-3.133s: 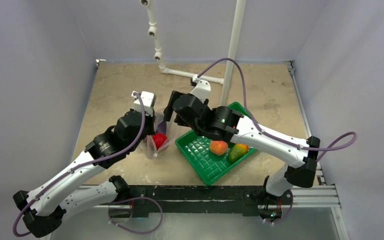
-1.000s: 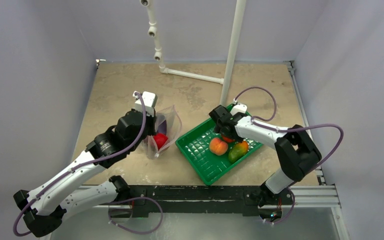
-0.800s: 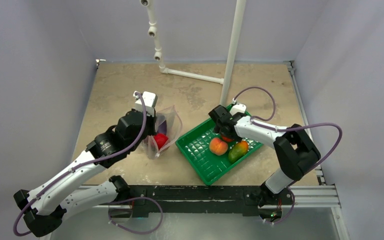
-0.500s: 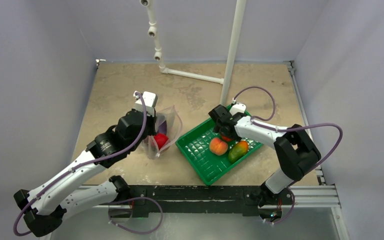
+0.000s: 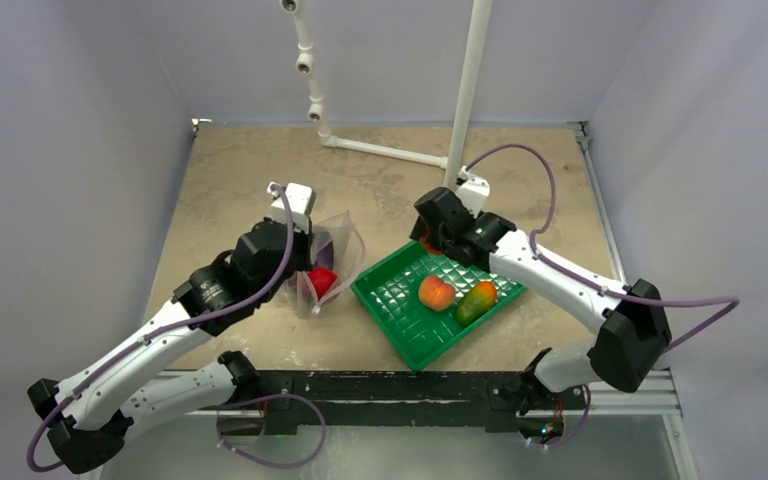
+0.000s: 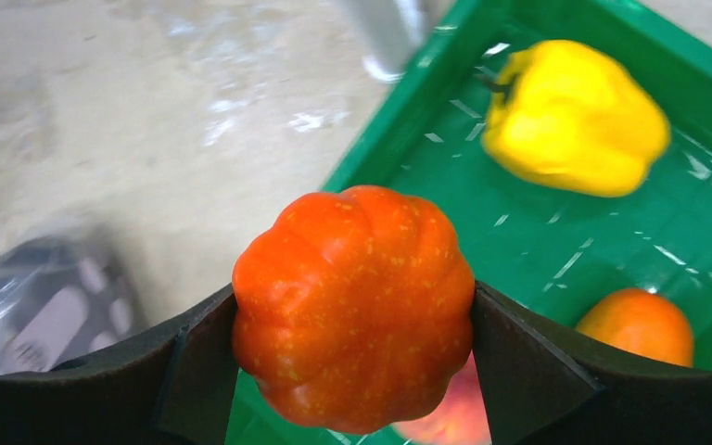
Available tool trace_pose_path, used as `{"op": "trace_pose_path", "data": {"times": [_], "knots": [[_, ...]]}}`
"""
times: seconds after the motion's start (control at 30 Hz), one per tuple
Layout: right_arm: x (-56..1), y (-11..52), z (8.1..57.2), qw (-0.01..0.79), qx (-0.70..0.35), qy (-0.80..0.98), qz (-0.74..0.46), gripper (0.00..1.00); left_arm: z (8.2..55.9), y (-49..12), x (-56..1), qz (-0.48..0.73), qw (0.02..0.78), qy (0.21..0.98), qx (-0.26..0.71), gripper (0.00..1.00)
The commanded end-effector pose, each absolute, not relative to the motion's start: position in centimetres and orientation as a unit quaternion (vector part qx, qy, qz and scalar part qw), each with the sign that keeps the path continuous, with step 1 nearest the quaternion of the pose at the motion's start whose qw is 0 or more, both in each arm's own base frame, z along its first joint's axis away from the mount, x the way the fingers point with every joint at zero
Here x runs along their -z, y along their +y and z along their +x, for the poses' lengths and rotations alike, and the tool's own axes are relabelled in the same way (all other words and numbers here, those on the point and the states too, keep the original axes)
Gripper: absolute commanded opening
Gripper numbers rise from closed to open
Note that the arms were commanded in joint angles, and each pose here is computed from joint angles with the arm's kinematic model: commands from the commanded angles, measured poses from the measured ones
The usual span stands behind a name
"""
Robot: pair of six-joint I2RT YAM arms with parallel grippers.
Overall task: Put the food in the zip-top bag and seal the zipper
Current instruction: Pick up the fake vegetable from the bin, then place the fake vegetable in the zipper food storage bag.
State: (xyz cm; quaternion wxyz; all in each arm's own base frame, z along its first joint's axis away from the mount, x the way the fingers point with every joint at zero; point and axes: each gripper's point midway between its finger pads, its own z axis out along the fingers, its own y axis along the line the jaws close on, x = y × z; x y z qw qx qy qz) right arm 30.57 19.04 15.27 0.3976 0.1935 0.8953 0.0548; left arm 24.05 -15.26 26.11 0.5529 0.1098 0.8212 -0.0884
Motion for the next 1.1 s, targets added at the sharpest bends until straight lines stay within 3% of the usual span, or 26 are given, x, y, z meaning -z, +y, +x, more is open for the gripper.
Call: {"op": "trace_pose_path", "data": {"times": [0.0,0.63,1.07], "knots": [[-19.3,22.4,29.0,0.412,-0.082,0.891,0.175,0.29,24.1,-15.4,-26.1,0.118,0.556,0.818,0.089,0.00],[-29.4,30.8,24.0,0.450,-0.178,0.868,0.112,0.28,24.1,-15.3,-26.2,0.116,0.558,0.817,0.089,0.00],[-30.0,36.0,21.7,0.449,-0.204,0.868,0.058,0.29,24.1,-15.3,-26.2,0.117,0.558,0.817,0.089,0.00]]}}
